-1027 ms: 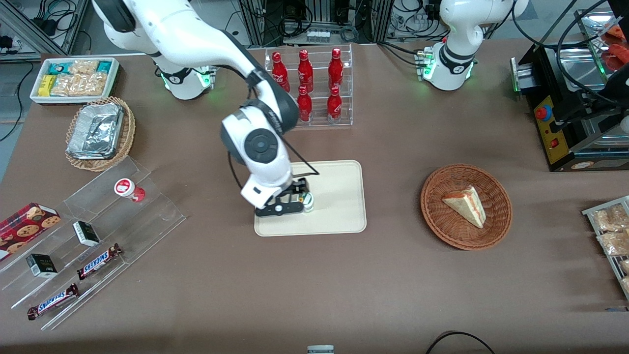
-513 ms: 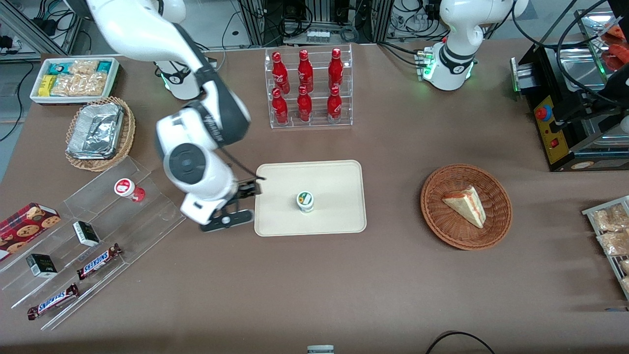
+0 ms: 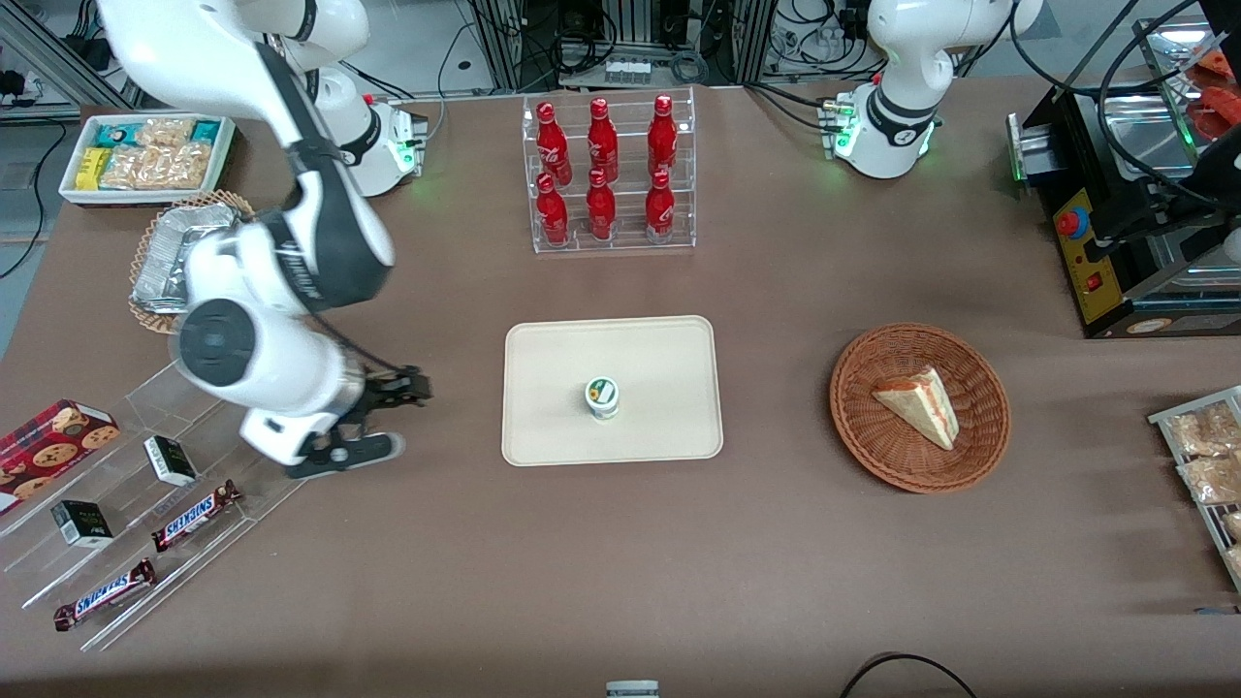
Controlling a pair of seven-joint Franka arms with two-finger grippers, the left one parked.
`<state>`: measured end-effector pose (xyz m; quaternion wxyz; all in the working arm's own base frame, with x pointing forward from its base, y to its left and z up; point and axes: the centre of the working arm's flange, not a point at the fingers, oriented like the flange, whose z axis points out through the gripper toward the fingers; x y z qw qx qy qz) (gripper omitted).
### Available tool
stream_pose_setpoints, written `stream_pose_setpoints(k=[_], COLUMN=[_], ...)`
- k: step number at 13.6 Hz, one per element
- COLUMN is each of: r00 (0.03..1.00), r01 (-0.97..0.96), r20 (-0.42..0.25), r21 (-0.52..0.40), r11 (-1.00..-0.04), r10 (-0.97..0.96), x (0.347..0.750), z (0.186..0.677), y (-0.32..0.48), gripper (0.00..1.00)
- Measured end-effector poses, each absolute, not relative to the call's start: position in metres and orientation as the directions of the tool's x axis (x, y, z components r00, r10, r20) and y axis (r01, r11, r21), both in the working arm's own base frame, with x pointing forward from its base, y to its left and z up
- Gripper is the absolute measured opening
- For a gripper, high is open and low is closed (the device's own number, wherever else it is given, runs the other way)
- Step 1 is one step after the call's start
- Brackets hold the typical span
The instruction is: Place green gum on tray
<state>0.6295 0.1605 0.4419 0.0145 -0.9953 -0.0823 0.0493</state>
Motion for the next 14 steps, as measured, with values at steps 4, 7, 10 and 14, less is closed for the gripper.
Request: stream_pose_setpoints(k=[4,7,10,14], r00=[0.99,0.988,0.993,0.996], r01=[0.136,0.152,0.117,0.081], r20=[-0.035,0.008,-0.004,-0.041], r21=[-0.06,-0.063,-0.068,-0.074], r11=[-0.989,-0.986,-0.991,-0.994], r10=[0.139,0.152,0.117,0.084], x=[0.62,0.601,0.58,0.56], z=[0.489,0.523,0.543,0.563], y=[0.083,0.034,0.002,-0.017], gripper=[1.0,1.0,1.0,1.0])
